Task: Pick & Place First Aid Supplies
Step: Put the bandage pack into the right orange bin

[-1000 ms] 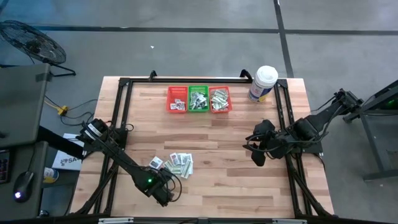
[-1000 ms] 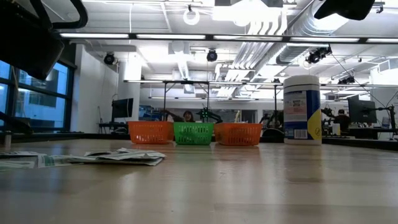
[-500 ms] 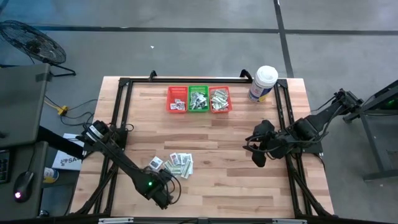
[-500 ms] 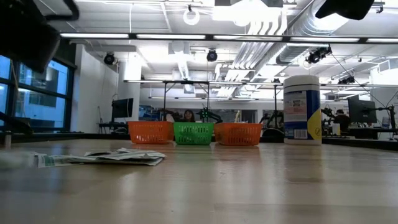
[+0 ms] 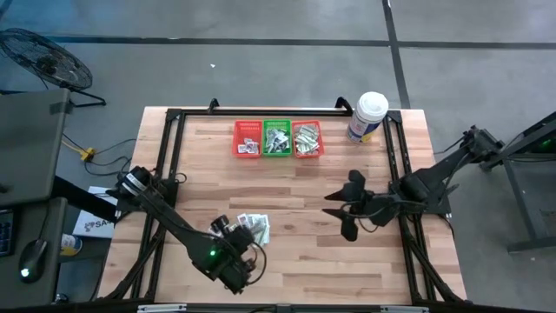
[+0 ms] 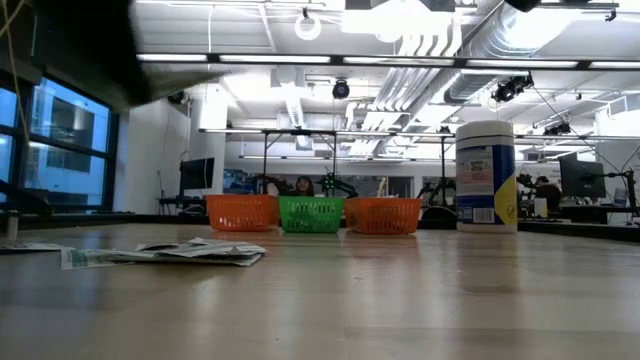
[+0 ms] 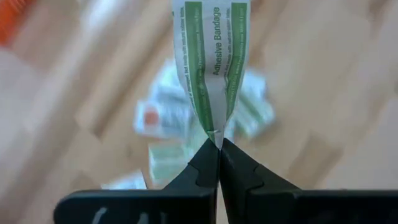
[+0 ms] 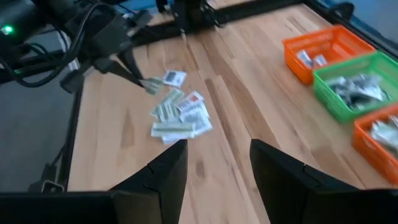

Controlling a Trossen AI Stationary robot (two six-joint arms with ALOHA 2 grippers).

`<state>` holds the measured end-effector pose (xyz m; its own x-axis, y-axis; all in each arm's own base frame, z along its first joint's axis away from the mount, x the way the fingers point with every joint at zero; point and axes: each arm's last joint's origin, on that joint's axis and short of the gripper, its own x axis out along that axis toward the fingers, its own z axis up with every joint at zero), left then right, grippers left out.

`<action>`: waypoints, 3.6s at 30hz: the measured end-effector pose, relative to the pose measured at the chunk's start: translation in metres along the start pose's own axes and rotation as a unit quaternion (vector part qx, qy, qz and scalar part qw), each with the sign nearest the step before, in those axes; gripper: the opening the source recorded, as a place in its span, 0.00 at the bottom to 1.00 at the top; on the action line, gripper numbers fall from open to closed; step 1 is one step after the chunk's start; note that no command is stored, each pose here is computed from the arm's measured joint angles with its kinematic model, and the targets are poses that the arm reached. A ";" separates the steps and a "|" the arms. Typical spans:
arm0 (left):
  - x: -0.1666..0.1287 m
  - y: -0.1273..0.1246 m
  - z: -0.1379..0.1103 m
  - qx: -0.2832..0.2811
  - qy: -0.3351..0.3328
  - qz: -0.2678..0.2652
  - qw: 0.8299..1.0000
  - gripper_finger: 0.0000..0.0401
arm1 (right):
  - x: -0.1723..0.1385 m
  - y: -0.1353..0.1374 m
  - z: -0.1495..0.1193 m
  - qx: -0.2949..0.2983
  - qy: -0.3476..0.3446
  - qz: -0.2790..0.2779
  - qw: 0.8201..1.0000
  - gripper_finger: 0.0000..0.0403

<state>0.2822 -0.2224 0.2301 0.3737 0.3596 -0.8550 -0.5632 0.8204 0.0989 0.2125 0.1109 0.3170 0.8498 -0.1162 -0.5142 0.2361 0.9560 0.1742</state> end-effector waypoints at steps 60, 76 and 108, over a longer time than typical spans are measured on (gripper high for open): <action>0.004 0.008 0.113 0.017 -0.220 0.020 0.975 0.00 | 0.090 -0.030 0.038 0.211 -0.028 0.082 0.974 0.42; 0.004 0.008 0.112 0.022 -0.208 0.011 0.978 0.00 | 0.088 -0.039 0.035 0.214 0.015 0.079 0.974 0.42; 0.004 0.007 0.111 0.041 -0.201 0.006 0.979 0.07 | 0.093 -0.034 0.034 0.155 0.018 0.113 0.981 0.00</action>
<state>0.3618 -0.1657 0.2842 0.6369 0.5018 -0.5853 -0.5148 0.8420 0.1617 0.2992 0.0583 0.2923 0.8806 0.1039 -0.4623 0.1809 0.8280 0.5307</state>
